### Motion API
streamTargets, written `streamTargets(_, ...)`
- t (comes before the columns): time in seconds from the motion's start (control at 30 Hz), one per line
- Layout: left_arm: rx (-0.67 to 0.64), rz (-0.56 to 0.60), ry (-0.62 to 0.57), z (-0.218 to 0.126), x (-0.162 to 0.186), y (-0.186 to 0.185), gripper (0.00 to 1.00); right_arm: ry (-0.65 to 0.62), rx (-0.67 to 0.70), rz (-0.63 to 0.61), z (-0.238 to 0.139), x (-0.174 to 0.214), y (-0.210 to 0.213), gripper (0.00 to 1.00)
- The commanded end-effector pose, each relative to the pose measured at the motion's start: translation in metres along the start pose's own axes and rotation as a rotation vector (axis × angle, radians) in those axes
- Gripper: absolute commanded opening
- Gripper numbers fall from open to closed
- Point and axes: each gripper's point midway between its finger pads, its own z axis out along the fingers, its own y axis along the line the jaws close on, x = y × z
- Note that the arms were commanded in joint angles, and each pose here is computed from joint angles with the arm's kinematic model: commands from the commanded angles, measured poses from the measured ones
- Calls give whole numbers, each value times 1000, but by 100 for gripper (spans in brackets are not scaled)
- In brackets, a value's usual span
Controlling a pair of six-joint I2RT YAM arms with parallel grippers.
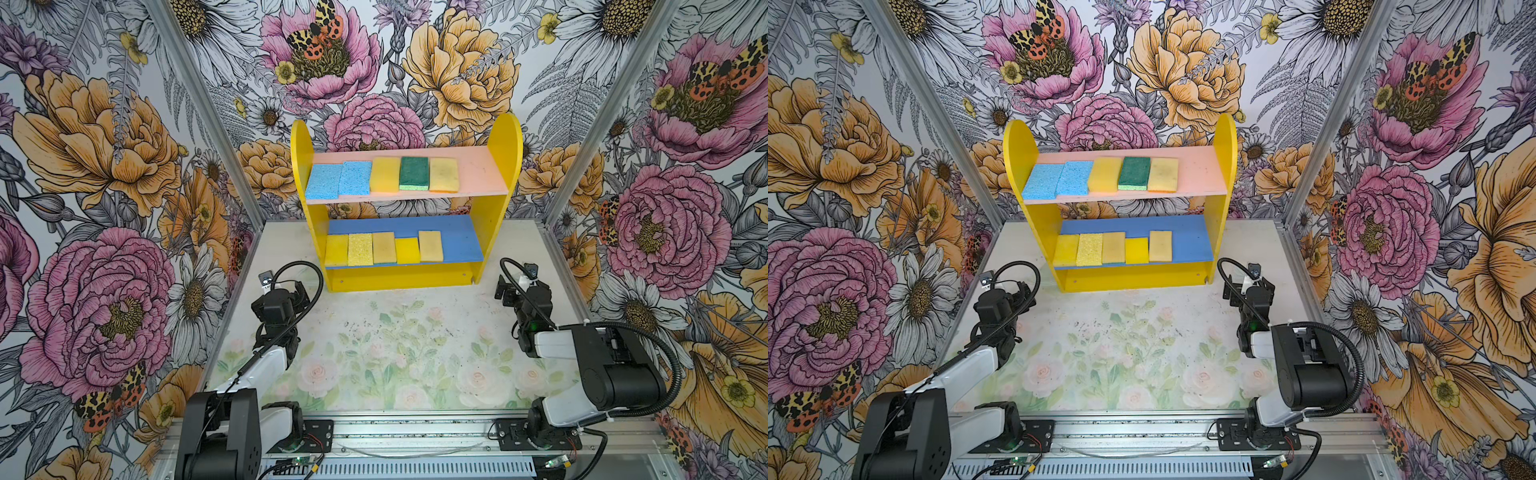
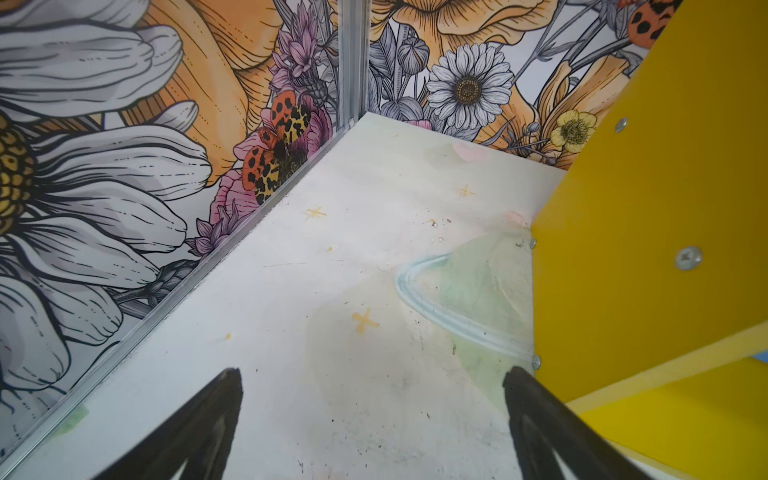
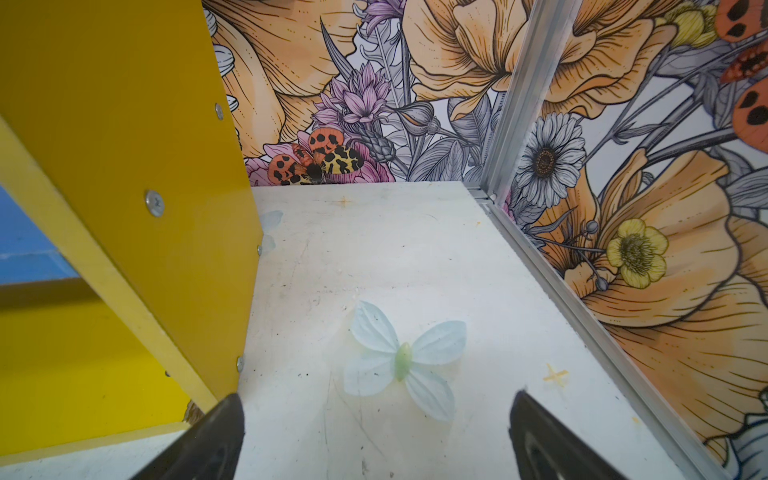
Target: Place and organize the cleaning sponges onto the shelf
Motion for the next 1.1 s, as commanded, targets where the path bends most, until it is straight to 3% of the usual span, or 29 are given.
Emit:
streamTargets(0.0,47,-11,-104,9,-27,-11,99,-16,-7,10,1,-3,1,99)
streamTargets(0.33,174,10,-120,33,-19,-39,99,-13,0,11,2,-3,-1,100)
streamTargets(0.63,271,147,-140,29,1,-74,99,1,24,17,4,-2,-4,99)
streamTargets(1.07,255,117,-144,31,-1,-67,99,3,25,21,5,-2,-4,100)
